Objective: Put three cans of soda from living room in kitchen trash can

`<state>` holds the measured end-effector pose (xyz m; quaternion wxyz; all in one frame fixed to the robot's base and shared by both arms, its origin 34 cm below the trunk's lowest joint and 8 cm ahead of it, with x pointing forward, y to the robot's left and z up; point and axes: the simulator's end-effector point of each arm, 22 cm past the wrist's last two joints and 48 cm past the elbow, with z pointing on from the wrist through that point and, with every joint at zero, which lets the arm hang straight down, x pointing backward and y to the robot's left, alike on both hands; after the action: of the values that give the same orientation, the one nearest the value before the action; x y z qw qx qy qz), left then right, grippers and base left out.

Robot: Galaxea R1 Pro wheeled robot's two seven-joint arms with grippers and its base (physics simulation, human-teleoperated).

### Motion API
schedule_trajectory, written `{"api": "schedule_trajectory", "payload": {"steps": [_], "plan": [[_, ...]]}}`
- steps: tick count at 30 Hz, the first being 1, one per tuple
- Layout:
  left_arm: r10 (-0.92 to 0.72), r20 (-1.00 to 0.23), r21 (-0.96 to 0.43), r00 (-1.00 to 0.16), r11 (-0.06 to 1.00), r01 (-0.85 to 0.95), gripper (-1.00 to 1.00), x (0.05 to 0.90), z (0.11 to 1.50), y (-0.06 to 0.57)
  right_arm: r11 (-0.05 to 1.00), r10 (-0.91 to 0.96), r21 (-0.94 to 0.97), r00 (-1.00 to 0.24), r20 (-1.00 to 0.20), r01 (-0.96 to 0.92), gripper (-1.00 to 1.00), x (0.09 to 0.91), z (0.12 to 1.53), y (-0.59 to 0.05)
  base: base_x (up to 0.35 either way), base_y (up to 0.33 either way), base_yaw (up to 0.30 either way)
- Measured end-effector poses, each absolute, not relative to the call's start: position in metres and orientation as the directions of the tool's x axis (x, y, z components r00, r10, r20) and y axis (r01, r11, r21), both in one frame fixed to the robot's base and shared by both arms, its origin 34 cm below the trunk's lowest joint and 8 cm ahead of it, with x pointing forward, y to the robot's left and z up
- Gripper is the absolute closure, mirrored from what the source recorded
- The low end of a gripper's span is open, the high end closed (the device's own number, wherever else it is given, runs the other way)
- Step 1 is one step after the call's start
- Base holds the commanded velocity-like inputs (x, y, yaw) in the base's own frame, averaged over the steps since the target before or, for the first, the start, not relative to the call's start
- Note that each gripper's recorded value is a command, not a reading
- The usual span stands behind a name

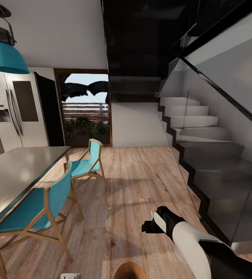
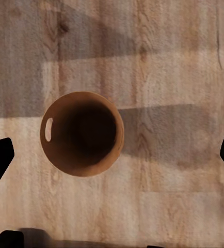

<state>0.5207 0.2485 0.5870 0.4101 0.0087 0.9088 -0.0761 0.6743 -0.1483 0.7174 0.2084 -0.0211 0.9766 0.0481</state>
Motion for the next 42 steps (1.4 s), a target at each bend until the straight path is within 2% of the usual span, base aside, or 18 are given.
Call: {"api": "schedule_trajectory", "payload": {"steps": [21, 27, 28, 35, 42], "plan": [[-0.044, -0.728, -0.131, -0.684, 0.988, 0.076, -1.0, 0.517, 0.583, 0.251, 0.994, -0.021, 0.087, -0.913, -0.408, -0.062, -1.0, 0.674, 0.718, -0.148, 0.0, -0.004, 0.0], [-0.054, -0.605, -0.154, -0.794, 0.987, 0.05, -1.0, 0.529, 0.579, 0.25, 0.994, -0.022, 0.088, -0.913, -0.408, -0.063, -1.0, 0.674, 0.718, -0.147, 0.0, 0.0, 0.0], [-0.06, -0.554, -0.164, -0.83, 0.986, 0.038, -1.0, 0.542, 0.587, 0.25, 0.994, -0.022, 0.089, -0.913, -0.408, -0.063, -1.0, 0.674, 0.718, -0.147, 0.0, 0.0, 0.0], [-0.067, -0.508, -0.179, -0.859, 0.984, 0.029, -1.0, 0.61, 0.643, 0.25, 0.994, -0.022, 0.089, -0.913, -0.408, -0.064, -1.0, 0.674, 0.718, -0.147, 0.0, 0.0, 0.0], [-0.079, -0.449, -0.189, -0.89, 0.982, 0.008, -1.0, 0.64, 0.684, 0.259, 0.994, -0.022, 0.089, -0.913, -0.408, -0.064, -1.0, 0.674, 0.718, -0.147, 0.0, 0.0, 0.0]]}}
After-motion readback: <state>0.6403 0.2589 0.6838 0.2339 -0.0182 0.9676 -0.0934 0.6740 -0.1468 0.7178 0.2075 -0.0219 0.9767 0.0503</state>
